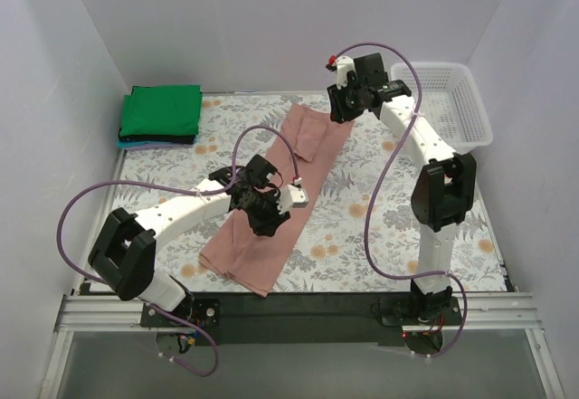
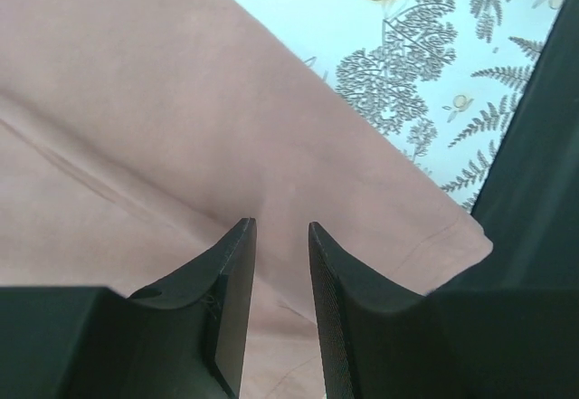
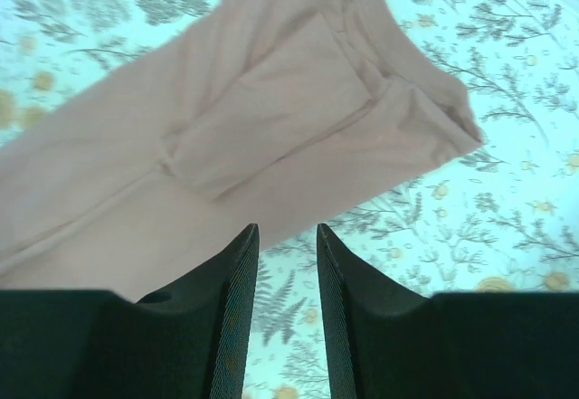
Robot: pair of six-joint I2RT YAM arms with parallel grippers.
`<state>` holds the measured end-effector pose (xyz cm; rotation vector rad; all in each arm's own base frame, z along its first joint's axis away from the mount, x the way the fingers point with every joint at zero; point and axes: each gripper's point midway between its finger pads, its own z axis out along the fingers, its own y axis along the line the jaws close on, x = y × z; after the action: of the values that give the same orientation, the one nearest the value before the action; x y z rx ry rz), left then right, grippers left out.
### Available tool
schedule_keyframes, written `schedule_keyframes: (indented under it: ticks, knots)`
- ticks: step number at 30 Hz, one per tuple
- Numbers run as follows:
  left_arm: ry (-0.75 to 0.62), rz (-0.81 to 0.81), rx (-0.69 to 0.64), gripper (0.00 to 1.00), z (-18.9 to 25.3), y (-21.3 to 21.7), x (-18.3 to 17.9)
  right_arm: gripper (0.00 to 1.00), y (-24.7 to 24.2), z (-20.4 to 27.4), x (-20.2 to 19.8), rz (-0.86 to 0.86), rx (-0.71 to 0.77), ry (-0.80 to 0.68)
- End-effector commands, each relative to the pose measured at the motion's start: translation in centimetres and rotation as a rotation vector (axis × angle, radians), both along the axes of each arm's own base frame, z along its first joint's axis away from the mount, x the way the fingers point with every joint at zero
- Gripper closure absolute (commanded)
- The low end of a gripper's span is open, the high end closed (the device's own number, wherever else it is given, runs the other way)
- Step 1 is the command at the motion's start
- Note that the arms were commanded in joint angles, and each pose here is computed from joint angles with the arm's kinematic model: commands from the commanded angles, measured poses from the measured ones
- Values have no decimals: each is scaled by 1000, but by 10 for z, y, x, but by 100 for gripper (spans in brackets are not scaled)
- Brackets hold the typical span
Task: Fold and stack the t-shirts
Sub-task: Fold the tshirt
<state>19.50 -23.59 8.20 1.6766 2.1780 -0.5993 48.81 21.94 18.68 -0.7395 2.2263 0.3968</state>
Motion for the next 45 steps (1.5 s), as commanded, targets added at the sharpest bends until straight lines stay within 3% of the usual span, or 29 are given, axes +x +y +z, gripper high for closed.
schedule_keyframes:
  ticks: [1, 10, 13, 19, 27, 30, 38, 43, 45]
  knots:
    - [-77, 78, -6, 71, 14, 9, 26, 62, 23, -33, -36, 28, 90, 174]
    - [-54, 241, 34, 72, -16, 66, 81, 72, 53, -102, -79, 56, -1, 324]
    - [-45, 179, 67, 72, -37, 75, 67, 80, 49, -124, -73, 21, -48, 345]
    - [30, 123, 128, 72, -68, 85, 40, 81, 46, -151, -54, 0, -116, 345]
    - [88, -69, 132, 76, -69, 46, -15, 82, 50, -179, -27, 4, -171, 333]
    - [119, -112, 99, 76, -64, 19, -33, 82, 61, -169, -14, 50, -141, 284]
    - [151, -104, 29, 76, -46, -18, -33, 82, 61, -116, 11, 105, -150, 113]
    - [111, 44, -174, 73, 23, -32, 15, 75, 63, -36, -15, 137, -35, 44]
    - [51, 128, -268, 72, 53, -38, 48, 65, 64, -7, -19, 124, 10, 10]
